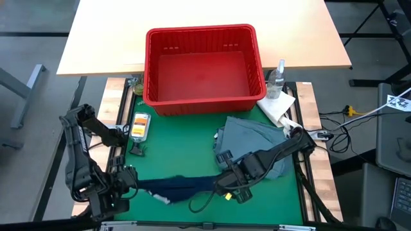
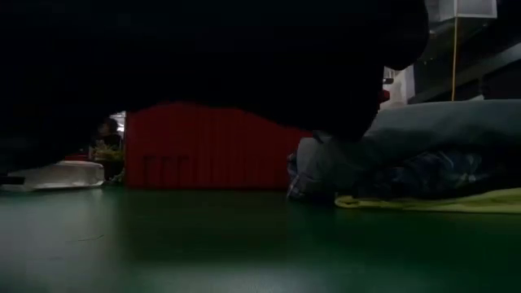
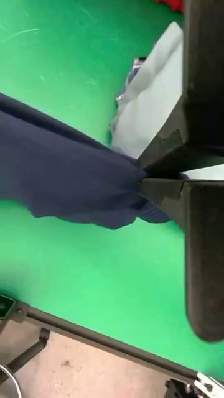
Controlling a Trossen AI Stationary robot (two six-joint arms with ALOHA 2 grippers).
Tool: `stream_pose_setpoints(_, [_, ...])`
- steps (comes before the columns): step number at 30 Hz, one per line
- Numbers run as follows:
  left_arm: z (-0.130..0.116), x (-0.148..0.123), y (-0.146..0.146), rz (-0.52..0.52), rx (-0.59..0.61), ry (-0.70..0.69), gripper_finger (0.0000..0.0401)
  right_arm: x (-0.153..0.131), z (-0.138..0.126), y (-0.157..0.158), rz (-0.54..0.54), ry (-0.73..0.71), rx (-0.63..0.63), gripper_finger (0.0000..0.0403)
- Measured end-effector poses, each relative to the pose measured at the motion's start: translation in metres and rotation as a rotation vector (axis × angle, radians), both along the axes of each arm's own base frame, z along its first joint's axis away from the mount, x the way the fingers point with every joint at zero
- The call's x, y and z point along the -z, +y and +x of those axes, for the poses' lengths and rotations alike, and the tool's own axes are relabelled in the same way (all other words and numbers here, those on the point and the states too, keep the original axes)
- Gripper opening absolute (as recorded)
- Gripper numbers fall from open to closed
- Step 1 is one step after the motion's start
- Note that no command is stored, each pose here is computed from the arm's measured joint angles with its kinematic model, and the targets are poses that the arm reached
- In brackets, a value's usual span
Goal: Fold Laundry from Bin
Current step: Fold the dark blue underwear shorts
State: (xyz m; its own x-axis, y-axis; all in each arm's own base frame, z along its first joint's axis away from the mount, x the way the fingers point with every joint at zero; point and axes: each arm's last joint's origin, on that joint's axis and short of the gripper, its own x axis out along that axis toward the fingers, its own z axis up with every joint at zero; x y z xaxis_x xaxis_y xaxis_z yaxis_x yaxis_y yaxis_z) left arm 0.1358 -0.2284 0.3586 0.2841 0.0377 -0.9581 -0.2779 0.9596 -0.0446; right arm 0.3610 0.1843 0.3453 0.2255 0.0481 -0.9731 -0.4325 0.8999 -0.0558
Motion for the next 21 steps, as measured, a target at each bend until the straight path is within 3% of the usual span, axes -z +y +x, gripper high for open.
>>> stream_pose_setpoints(10, [0.014, 0.011, 0.003, 0.012, -0.031, -0.035, 0.0000, -0.003, 0.016, 0.008, 0.056, -0.161, 0.005, 0.0010])
stream_pose_setpoints(21, [0.021, 0.009, 0.000, 0.013, -0.007, -0.134, 0.0000, 0.001, 0.017, 0.007, 0.009, -0.157, 0.016, 0.0010])
